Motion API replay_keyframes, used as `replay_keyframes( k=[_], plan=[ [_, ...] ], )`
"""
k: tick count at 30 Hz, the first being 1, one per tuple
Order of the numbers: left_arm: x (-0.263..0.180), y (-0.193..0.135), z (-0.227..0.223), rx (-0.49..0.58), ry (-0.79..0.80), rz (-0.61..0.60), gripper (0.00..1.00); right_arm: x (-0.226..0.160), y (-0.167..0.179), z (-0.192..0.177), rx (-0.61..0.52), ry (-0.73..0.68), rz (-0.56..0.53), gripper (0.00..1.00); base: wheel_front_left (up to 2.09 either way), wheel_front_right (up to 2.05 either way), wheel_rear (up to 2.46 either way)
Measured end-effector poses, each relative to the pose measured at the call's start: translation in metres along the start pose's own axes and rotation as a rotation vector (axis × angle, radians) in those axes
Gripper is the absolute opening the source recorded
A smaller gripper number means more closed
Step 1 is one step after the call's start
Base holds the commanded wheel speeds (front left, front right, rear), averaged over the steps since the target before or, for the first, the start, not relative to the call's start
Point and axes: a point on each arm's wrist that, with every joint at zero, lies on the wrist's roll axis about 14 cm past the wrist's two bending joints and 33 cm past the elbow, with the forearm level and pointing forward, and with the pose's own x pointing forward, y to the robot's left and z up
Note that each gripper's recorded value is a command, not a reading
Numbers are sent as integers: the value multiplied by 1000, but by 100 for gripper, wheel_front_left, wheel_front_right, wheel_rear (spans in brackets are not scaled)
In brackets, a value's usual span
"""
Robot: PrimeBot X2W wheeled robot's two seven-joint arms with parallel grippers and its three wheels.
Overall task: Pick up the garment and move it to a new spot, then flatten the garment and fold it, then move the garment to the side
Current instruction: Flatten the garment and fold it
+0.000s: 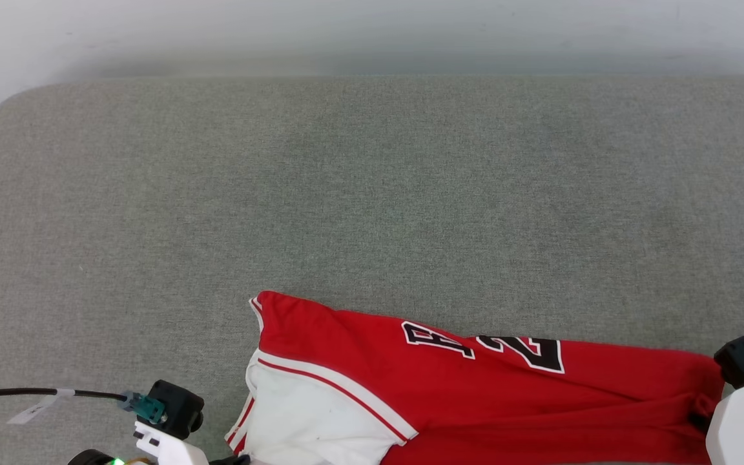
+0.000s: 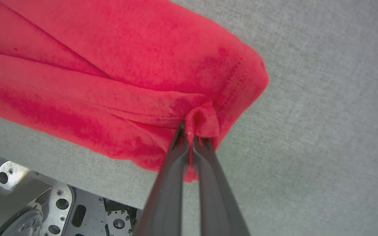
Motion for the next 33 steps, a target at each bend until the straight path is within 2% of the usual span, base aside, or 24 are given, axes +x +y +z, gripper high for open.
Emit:
replay_keyframes(
  k=[3, 5, 6, 7, 8, 15, 19, 24, 29, 33],
  plan=[
    [3, 3, -5, -1, 13, 10, 0, 3, 0, 1, -4, -9, 3, 0, 0, 0, 0],
    [4, 3, -7, -5, 17, 10, 0, 4, 1, 3, 1, -23, 4, 100, 0, 0, 0],
    [4, 2, -8, -5, 18, 7, 29, 5, 1, 2, 13, -26, 7, 100, 0, 0, 0],
    [5, 2, -7, -4, 12, 5, 83, 5, 2, 3, 19, -29, 10, 100, 0, 0, 0],
    [5, 1, -6, -5, 2, 4, 100, 4, 3, 4, 25, -38, 13, 100, 0, 0, 0],
    [-5, -1, 28, -1, -184, 19, 100, -15, 1, 35, 85, -166, 23, 100, 0, 0, 0],
    [-21, -2, 73, 0, -416, 40, 100, -37, 3, 62, 143, -280, 39, 100, 0, 0, 0],
    [-54, -1, 127, -21, -767, 83, 100, -62, -3, 85, 198, -396, 9, 100, 0, 0, 0],
    [-85, 11, 151, 3, -1021, 181, 100, -64, 0, 75, 317, -404, 8, 100, 0, 0, 0],
    [-100, 25, 153, 43, -1097, 288, 100, -60, -3, 63, 405, -396, -14, 100, 0, 0, 0]
  ],
)
